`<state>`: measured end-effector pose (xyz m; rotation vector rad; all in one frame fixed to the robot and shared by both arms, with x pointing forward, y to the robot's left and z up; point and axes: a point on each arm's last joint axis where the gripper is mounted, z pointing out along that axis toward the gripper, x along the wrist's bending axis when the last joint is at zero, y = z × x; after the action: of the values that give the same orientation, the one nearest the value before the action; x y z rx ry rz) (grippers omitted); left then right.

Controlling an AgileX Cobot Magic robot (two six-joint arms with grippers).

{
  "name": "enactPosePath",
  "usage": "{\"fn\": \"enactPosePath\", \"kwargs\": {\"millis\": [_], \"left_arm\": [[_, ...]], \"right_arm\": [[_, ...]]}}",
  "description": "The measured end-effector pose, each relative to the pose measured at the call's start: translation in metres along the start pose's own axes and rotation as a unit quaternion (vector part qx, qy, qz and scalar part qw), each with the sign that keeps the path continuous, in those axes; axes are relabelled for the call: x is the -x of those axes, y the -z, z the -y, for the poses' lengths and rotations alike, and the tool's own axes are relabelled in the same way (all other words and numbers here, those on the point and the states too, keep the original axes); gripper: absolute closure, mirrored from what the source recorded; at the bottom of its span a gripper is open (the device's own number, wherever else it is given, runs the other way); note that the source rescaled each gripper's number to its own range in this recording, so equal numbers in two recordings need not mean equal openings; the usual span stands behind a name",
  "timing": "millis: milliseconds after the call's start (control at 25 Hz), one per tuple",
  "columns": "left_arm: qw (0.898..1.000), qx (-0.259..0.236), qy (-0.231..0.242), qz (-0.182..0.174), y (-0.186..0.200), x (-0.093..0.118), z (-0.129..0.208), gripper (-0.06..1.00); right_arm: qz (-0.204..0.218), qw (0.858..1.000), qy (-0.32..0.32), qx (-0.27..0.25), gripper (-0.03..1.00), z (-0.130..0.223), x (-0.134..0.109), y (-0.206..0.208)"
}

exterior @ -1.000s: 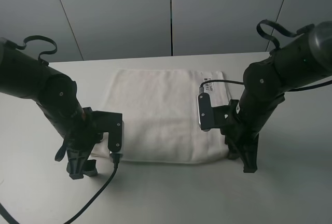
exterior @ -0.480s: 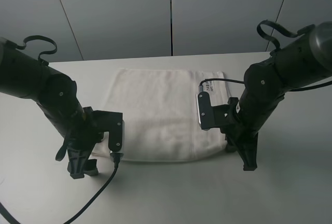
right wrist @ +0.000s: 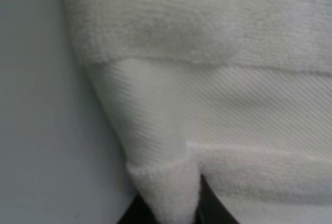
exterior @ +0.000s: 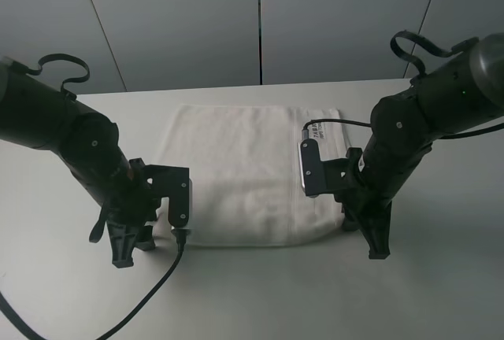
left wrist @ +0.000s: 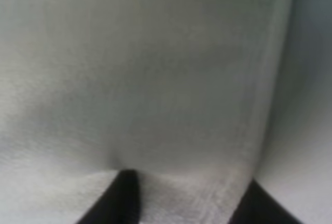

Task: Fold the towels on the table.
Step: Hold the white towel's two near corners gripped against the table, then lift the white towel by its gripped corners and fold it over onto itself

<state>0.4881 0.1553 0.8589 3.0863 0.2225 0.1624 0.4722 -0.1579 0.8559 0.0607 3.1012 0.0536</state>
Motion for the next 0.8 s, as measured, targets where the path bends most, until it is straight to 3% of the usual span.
{"fn": "enactPosePath", "kwargs": {"millis": [120,160,480,800], "left_arm": [[1.000,0.006,-0.004,-0.014,0.0003,-0.0047,-0.0029,0.88],[1.000,0.005,-0.003,-0.014,0.0008,-0.0062,-0.0039,0.92],[1.000,-0.003,0.020,-0.007,0.0014,-0.0082,-0.0051,0.94],[0.999,0.004,0.049,0.003,0.0067,-0.0065,-0.0062,0.94]], "right_arm": [[-0.002,1.000,-0.009,0.003,0.97,0.0005,-0.0001,-0.0003],[-0.001,1.000,-0.011,0.005,0.97,0.0001,0.0000,0.0003],[-0.003,1.000,-0.019,0.009,0.97,-0.0003,-0.0008,0.0006],[-0.021,0.997,-0.067,0.028,0.97,-0.0021,-0.0071,0.0088]]}}
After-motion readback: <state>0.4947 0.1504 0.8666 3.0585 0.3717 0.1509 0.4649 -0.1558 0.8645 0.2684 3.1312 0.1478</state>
